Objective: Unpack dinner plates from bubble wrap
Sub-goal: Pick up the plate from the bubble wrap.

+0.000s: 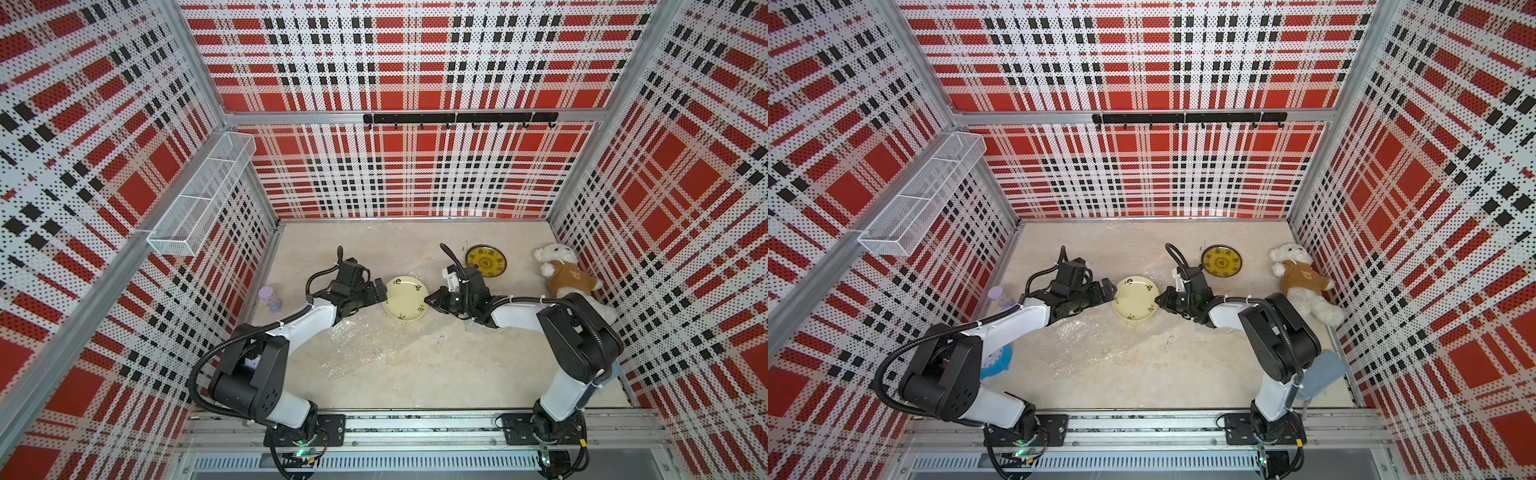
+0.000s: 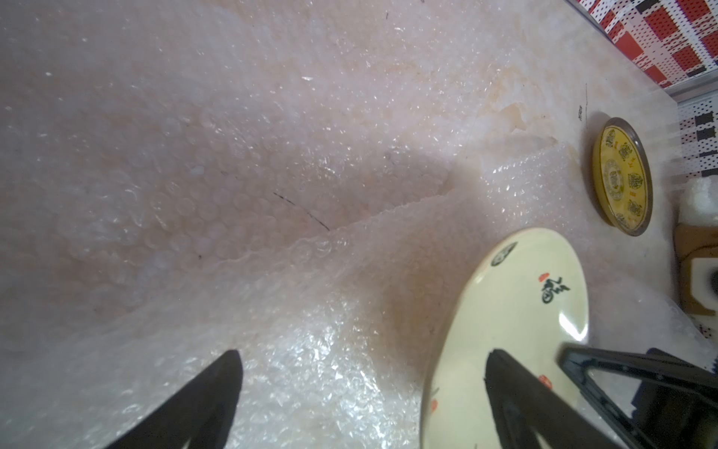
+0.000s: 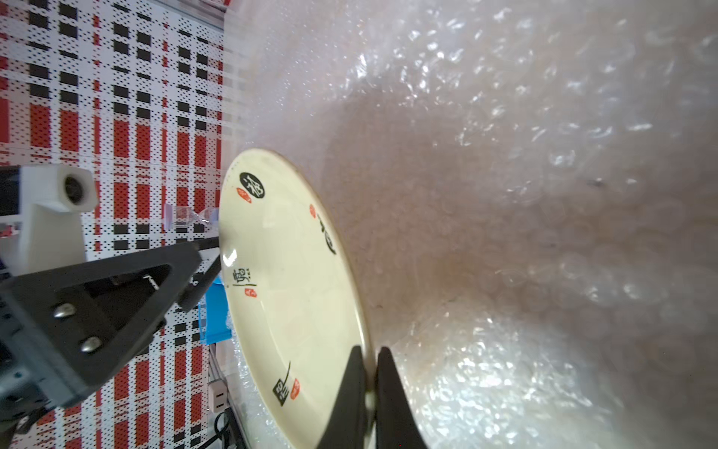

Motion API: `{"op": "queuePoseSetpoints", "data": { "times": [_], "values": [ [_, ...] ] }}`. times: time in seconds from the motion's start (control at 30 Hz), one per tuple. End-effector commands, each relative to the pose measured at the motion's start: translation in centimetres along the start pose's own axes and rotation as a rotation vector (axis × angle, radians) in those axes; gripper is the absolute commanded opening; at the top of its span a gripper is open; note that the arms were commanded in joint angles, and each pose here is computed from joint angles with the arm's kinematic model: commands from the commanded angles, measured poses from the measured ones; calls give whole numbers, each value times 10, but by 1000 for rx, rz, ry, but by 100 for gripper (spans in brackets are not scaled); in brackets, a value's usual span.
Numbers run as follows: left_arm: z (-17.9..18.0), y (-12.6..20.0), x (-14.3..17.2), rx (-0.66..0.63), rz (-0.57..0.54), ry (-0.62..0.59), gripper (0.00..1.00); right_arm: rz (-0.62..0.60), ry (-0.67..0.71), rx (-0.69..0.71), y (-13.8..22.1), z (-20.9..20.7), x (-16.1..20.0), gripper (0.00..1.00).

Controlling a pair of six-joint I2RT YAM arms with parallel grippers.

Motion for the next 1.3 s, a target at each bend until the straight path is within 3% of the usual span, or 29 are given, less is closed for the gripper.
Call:
{"op": "queuePoseSetpoints", "data": {
  "times": [0.0,0.77,1.03,1.27],
  "values": [
    [-8,3,-10,16,-38,5,99,-61,16,-60,17,22,-20,5],
    [1,18,-21,26,-77,47,99,-198,-83,101,107,-41,-76,5],
    [2,18,-22,26,-78,50,99,-288,-121,172,142,-76,-116,5],
    [1,18,-23,30,-79,47,99,-340,-177,225,152,-115,-151,5]
  ]
}}
Point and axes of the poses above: each gripper's point midway between its finger pads, its own y axis back along the fingers, its own z axis along the line the jaws close on, x = y × z, the point moved 4 cm from there along y, back along the fingers, and after that the axes turned 2 degrees about y, right-handed, at the moved point
